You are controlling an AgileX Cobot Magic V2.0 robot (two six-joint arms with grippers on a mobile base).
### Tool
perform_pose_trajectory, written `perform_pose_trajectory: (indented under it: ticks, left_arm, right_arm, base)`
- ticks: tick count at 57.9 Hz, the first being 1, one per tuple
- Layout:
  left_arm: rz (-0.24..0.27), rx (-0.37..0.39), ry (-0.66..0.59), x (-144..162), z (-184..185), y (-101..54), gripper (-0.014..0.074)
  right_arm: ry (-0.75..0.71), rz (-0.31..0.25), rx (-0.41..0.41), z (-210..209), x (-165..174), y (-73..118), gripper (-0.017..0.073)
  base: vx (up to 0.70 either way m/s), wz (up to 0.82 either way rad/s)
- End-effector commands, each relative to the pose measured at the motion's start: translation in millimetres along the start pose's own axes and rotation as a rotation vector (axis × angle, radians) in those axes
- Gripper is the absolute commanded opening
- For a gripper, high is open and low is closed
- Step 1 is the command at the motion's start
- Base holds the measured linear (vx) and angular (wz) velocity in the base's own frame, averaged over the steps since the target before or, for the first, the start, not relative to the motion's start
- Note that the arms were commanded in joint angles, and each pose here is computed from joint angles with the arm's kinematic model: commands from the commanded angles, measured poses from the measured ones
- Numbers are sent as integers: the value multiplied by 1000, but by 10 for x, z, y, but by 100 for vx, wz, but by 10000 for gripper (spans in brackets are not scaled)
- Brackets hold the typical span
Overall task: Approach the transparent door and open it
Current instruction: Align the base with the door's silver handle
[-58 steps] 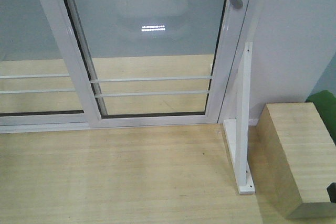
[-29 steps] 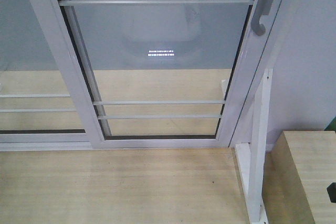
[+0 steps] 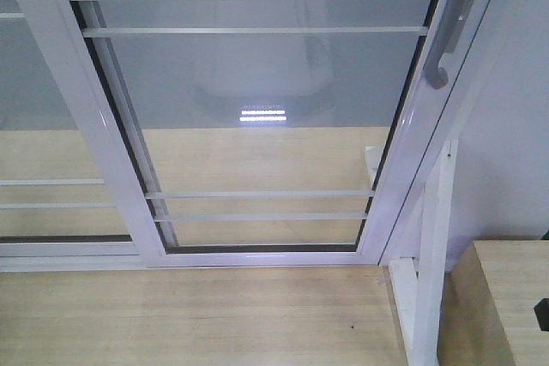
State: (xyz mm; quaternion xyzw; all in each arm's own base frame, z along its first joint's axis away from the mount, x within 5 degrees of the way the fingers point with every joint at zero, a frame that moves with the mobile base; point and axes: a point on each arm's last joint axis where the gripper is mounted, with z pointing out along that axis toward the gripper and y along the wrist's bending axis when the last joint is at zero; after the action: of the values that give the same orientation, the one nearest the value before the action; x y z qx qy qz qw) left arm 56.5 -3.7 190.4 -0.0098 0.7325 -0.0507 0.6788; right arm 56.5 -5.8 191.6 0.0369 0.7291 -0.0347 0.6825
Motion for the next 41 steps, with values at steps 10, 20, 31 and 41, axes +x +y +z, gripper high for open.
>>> perform_pose_trajectory:
  ticks: [10, 20, 31, 41]
  left_arm:
    - [-10, 11, -74, -28, -3, -4, -6]
    - [-11, 12, -66, -24, 3, -5, -6]
    - [-10, 3, -63, -21, 4, 1, -6]
    - [-10, 2, -64, -21, 3, 1, -6]
  right_arm:
    - [-95, -16, 4, -13, -68, -2, -9]
    - [-90, -16, 8, 5, -78, -4, -9]
    - [-50, -16, 7, 28, -51, -4, -9]
    - [-49, -16, 6, 29, -50, -3, -9]
  base:
    - [12, -2]
    - [9, 2]
    - [-2, 0]
    - [0, 0]
